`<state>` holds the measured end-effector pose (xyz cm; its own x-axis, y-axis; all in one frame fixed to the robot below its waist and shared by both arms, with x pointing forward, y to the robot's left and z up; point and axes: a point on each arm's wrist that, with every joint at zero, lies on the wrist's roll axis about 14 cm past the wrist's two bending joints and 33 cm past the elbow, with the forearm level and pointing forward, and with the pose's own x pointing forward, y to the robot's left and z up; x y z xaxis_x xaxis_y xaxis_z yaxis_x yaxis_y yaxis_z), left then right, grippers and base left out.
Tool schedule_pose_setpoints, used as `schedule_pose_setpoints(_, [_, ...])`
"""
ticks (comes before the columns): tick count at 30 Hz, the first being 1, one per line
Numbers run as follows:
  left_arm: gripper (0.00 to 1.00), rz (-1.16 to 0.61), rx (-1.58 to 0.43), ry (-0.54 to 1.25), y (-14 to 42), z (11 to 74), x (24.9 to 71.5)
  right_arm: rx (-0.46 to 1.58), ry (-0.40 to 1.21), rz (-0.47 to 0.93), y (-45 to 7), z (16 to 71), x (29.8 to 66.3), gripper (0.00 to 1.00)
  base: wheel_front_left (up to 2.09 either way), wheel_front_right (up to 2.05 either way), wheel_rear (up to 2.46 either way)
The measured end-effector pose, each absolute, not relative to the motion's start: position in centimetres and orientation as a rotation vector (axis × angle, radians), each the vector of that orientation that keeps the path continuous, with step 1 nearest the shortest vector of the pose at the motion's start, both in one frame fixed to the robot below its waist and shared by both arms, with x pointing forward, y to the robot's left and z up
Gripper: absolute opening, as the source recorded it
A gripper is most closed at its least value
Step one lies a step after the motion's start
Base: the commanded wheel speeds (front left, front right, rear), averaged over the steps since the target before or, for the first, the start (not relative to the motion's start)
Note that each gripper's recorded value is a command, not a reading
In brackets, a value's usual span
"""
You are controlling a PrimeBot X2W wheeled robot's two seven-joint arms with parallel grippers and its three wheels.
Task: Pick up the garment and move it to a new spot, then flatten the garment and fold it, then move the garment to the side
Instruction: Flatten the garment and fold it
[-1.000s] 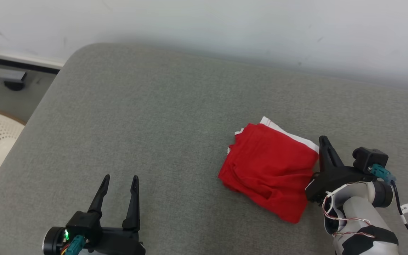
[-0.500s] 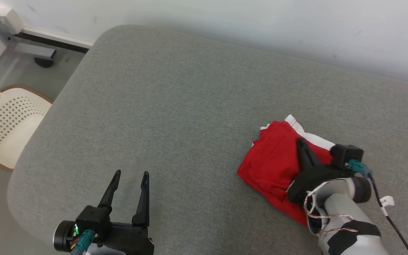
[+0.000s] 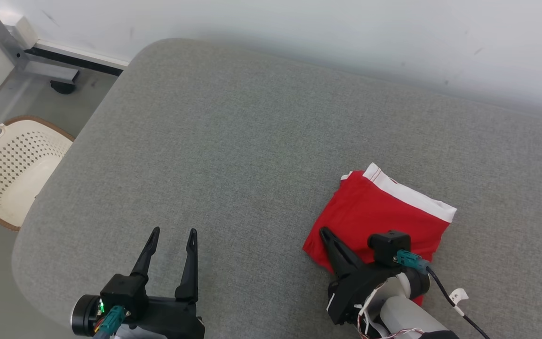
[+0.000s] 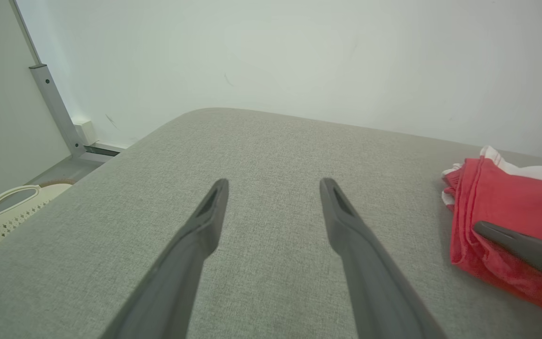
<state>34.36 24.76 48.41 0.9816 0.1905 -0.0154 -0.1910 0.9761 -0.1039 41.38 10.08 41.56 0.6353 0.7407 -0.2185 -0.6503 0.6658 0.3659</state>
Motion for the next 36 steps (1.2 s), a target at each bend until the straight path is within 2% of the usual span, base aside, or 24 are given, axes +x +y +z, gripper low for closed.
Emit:
schedule_pose_setpoints(5, [1.0, 0.185, -0.111, -0.001, 24.5, 48.5, 34.5, 0.297, 0.338, 0.803, 10.1, 42.9, 41.5, 0.0, 0.0, 0.0, 0.0])
schedule_pose_setpoints(8, [1.0, 0.18, -0.111, -0.011, 24.4, 48.8, 34.5, 0.348, 0.253, 0.749, 9.0, 45.6, 43.2, 0.0, 0.0, 0.0, 0.0])
schedule_pose_setpoints(9, [1.0, 0.179, -0.11, -0.012, 24.4, 48.8, 34.4, 0.357, 0.221, 0.729, 8.4, 46.5, 43.7, 0.21, 0.0, 0.0, 0.0])
schedule_pose_setpoints(10, [1.0, 0.178, -0.112, -0.008, 24.3, 48.7, 34.3, 0.358, 0.191, 0.708, 7.7, 47.2, 44.1, 0.46, 0.0, 0.0, 0.0])
schedule_pose_setpoints(11, [1.0, 0.175, -0.113, -0.008, 24.2, 48.6, 34.2, 0.358, 0.161, 0.681, 6.7, 47.9, 44.6, 0.88, 0.0, 0.0, 0.0])
schedule_pose_setpoints(12, [1.0, 0.171, -0.113, -0.011, 24.2, 48.7, 34.2, 0.358, 0.131, 0.654, 5.8, 48.6, 45.1, 1.0, 0.0, 0.0, 0.0])
schedule_pose_setpoints(16, [1.0, 0.151, -0.119, -0.025, 23.5, 49.0, 34.4, 0.337, 0.016, 0.54, 1.5, 51.3, 46.3, 1.0, 0.0, 0.0, 0.0])
schedule_pose_setpoints(22, [1.0, 0.106, -0.121, -0.036, 22.1, 49.3, 34.4, 0.271, -0.116, 0.39, -5.1, 54.3, 46.2, 1.0, 0.0, 0.0, 0.0])
schedule_pose_setpoints(29, [1.0, 0.069, -0.079, -0.053, 21.3, 49.8, 34.5, 0.191, -0.168, 0.229, -12.3, 54.8, 43.7, 1.0, 0.0, 0.0, 0.0])
schedule_pose_setpoints(36, [1.0, 0.054, 0.0, -0.063, 21.4, 50.3, 34.4, 0.147, -0.156, 0.111, -16.8, 53.5, 39.8, 1.0, 0.0, 0.0, 0.0])
